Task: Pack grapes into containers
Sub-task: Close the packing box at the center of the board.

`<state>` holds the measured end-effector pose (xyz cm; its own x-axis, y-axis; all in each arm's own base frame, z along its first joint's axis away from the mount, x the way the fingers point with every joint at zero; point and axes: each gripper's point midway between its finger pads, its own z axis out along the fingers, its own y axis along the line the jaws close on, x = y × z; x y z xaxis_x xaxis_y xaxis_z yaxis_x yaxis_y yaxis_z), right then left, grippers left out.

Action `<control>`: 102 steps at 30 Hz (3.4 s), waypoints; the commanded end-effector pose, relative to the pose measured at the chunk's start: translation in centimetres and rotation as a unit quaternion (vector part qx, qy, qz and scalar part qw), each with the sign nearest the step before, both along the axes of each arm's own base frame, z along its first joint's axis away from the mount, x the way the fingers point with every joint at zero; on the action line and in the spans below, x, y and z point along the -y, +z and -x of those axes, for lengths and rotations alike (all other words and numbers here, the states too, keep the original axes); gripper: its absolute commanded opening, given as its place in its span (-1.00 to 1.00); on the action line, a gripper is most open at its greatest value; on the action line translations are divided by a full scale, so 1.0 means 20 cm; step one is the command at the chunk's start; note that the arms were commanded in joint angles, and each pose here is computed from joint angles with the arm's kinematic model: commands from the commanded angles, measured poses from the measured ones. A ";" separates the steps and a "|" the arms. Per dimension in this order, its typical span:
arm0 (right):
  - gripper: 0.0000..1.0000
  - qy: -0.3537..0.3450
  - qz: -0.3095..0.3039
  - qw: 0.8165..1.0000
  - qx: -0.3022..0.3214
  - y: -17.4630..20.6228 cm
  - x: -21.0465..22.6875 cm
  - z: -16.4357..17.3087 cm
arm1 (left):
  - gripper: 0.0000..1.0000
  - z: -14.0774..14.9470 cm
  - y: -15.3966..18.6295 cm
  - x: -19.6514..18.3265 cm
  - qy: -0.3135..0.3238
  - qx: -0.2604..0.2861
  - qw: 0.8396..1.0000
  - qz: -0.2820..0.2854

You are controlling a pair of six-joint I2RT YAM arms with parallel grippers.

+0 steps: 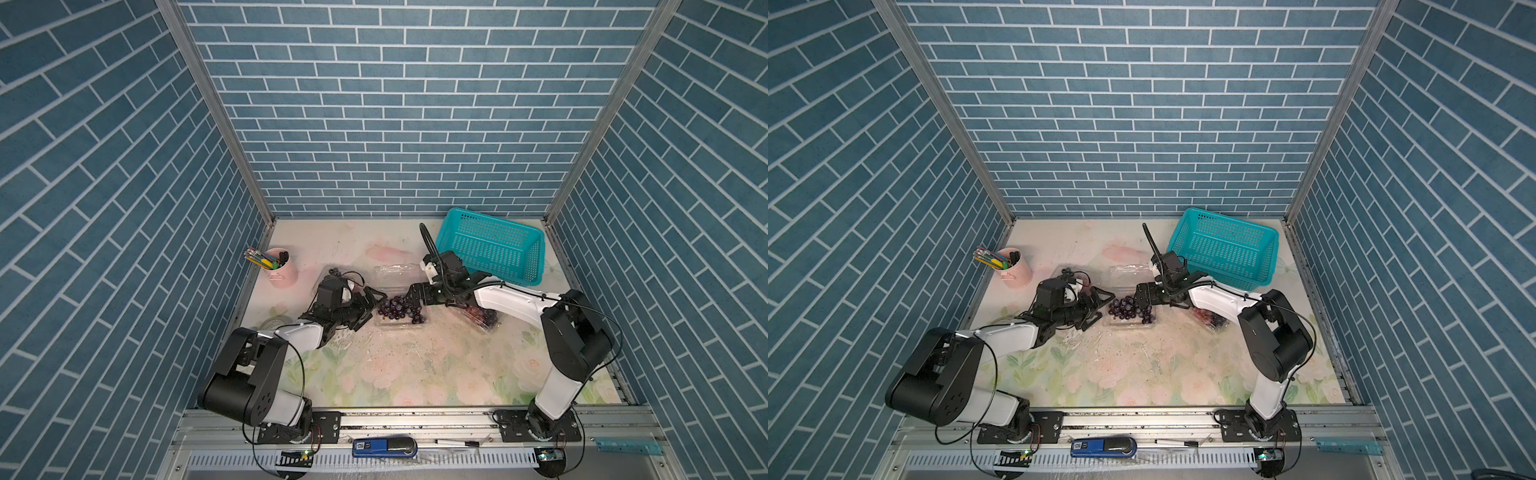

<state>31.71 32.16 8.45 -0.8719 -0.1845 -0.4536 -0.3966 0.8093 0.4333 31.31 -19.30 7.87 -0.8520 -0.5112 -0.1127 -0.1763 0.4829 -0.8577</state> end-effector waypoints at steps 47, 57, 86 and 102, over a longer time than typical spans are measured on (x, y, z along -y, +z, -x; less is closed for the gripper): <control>0.97 0.017 -0.088 0.995 0.032 0.14 -0.05 -0.35 | 0.99 -0.32 0.20 0.23 -0.032 0.083 0.996 0.004; 0.97 0.033 -0.095 0.994 0.048 0.16 -0.03 -0.35 | 0.99 -0.26 0.23 0.29 -0.039 0.089 0.995 0.010; 0.97 0.065 -0.084 0.992 0.066 0.07 -0.03 -0.37 | 0.99 -0.10 0.21 0.27 -0.052 0.081 0.995 -0.011; 0.97 0.058 -0.055 0.995 0.055 -0.03 0.04 -0.37 | 0.99 -0.11 0.08 0.17 -0.057 0.061 0.993 -0.078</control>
<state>38.96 32.02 9.24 -0.7950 -0.1827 -0.5784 -0.5235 0.6883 0.5021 33.33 -23.46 10.11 -0.8770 -0.4039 -0.2603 -0.0184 0.5696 -0.8217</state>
